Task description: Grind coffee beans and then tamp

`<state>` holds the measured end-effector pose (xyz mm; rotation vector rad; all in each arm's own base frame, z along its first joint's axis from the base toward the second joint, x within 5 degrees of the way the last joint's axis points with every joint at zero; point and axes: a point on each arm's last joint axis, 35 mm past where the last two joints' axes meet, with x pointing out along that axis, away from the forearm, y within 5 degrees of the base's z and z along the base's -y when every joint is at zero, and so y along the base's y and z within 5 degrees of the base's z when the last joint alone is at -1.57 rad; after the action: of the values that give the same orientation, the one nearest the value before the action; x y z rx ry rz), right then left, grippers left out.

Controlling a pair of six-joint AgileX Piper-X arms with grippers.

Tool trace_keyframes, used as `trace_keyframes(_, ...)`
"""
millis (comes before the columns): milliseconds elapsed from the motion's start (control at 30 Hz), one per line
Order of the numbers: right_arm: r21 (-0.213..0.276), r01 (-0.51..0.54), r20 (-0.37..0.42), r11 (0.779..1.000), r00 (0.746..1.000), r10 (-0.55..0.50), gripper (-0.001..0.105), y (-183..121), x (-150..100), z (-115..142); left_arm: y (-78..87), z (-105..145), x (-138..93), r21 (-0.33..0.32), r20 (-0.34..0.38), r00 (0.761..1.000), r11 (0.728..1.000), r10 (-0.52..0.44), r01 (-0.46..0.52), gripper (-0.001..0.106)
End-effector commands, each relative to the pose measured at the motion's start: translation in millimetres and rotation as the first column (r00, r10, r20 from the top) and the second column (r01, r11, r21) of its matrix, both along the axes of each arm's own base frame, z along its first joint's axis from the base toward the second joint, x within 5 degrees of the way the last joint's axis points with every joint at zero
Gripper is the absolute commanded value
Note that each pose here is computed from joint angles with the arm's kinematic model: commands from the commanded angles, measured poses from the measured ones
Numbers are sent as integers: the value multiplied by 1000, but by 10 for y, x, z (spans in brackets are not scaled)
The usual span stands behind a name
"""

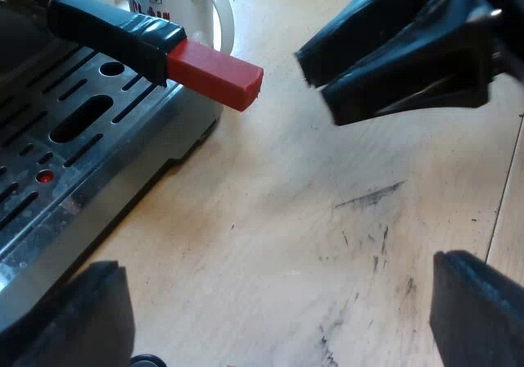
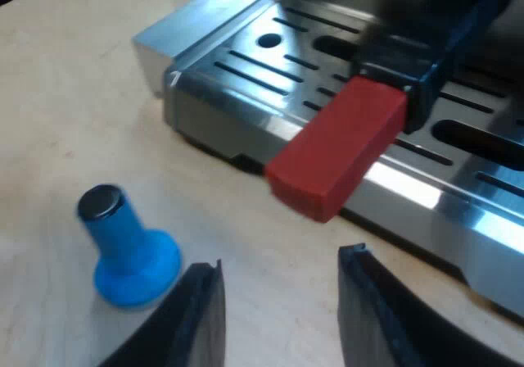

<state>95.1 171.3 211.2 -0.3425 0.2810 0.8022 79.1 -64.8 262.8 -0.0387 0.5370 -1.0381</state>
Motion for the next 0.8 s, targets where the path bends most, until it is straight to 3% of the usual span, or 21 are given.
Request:
trace_keyframes(33, 43, 28, -18, 999, 999, -27, 24, 45, 22, -4, -8, 29, 3, -16, 16, 1000, 1000, -12, 13, 75)
trace_keyframes(133, 27, 37, -35, 999, 999, -36, 16, 63, 33, -56, -8, 29, 3, -16, 16, 1000, 1000, -12, 13, 75)
trace_keyframes(233, 9, 35, -43, 999, 998, -35, 16, 82, 41, -100, -8, 29, 3, -16, 16, 1000, 1000, -12, 13, 75)
trace_keyframes(433, 58, 45, -38, 997, 998, -43, 16, 149, 75, -112, -8, 29, 3, -16, 16, 1000, 1000, -12, 13, 75)
trace_keyframes(633, 43, 99, -23, 994, 995, -98, 16, 179, 110, -172, -8, 29, 3, -16, 16, 1000, 1000, -12, 13, 75)
trace_keyframes(800, 86, 133, -21, 987, 991, -132, 16, 200, 131, -159, -8, 29, 3, -16, 16, 1000, 1000, -12, 13, 75)
